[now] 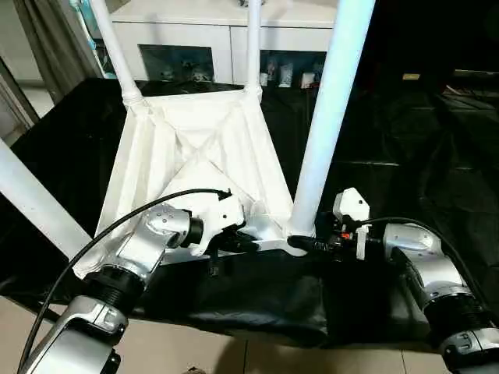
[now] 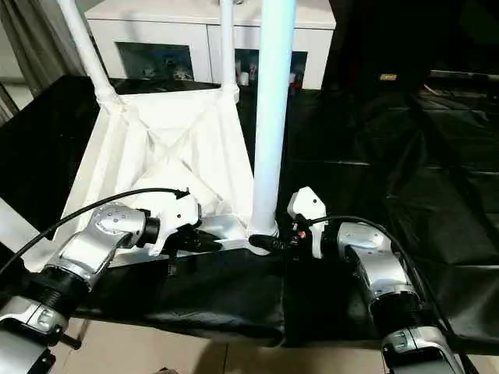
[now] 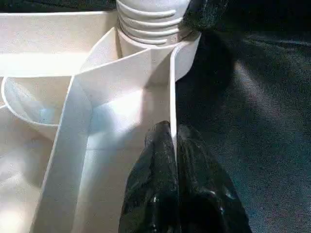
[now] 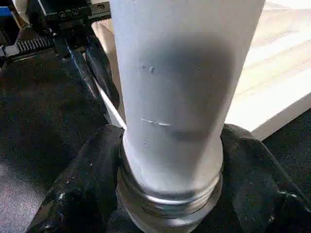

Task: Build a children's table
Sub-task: Rotate leg to tighten

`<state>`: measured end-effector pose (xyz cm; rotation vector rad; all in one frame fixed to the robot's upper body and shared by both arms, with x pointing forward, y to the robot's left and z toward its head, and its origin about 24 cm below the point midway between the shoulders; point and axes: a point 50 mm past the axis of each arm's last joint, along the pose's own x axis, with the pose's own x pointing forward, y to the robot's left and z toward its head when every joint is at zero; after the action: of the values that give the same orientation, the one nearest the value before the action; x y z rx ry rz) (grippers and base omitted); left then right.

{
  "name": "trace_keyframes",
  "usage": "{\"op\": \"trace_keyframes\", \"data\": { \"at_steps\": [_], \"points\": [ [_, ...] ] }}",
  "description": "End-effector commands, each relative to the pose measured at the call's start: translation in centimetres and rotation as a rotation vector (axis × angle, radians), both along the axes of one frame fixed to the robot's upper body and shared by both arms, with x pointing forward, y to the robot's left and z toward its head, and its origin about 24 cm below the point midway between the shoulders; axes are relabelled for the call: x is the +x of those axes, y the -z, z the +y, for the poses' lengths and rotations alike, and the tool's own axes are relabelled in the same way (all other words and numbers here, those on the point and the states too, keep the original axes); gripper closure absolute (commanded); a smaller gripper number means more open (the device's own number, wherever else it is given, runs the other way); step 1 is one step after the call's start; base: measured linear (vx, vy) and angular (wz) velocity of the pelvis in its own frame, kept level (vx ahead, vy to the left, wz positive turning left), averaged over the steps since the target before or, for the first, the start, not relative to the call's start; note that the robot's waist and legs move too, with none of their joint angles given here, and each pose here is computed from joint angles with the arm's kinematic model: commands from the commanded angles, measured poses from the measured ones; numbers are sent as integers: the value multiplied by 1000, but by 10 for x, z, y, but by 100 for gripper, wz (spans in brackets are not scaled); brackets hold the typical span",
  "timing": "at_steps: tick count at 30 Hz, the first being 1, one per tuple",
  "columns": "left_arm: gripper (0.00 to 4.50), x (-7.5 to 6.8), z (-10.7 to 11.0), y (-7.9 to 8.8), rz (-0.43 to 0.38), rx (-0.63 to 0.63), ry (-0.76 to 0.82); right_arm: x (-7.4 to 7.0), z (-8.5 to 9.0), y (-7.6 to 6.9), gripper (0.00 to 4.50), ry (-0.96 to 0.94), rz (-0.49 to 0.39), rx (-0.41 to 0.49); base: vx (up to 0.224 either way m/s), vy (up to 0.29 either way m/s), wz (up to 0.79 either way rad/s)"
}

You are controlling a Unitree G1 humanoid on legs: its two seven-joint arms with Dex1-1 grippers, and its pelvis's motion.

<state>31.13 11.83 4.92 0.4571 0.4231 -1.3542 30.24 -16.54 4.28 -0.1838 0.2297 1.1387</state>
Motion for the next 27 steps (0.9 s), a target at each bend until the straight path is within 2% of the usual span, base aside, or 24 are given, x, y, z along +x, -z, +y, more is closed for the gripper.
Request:
{"op": "trace_keyframes", "data": {
  "at_steps": [1, 3, 9, 12, 15, 17, 20, 23, 25, 27],
  "points": [
    [450, -4, -4, 9, 33, 31, 7, 6, 2, -1, 179, 59, -15, 7, 0, 0, 0],
    [450, 3, -5, 12, 30, 21, -86, 11, 9, 4, 180, 155, -14, 29, 0, 0, 0],
    [450, 16, -11, 14, 12, 25, -203, 17, 26, 11, 180, 294, 3, 82, 0, 0, 0],
    [450, 27, -21, 12, -2, 13, -314, 25, 40, 14, 180, 442, 18, 116, 0, 0, 0],
    [450, 40, -33, 10, -33, 17, -458, 39, 48, 23, 180, 736, 63, 85, 0, 0, 0],
    [450, 43, -37, 9, -46, 23, -493, 42, 51, 25, 180, 803, 70, 58, 0, 0, 0],
    [450, 44, -40, 10, -49, 28, -513, 44, 54, 26, 180, 847, 67, 42, 0, 0, 0],
    [450, 44, -42, 10, -46, 27, -506, 43, 64, 25, 180, 773, 39, 16, 0, 0, 0],
    [450, 44, -42, 11, -47, 29, -496, 42, 68, 23, 180, 728, 35, 47, 0, 0, 0],
    [450, 43, -40, 13, -46, 36, -478, 41, 70, 19, 111, 701, 26, 91, 0, 0, 0]
  ]
}}
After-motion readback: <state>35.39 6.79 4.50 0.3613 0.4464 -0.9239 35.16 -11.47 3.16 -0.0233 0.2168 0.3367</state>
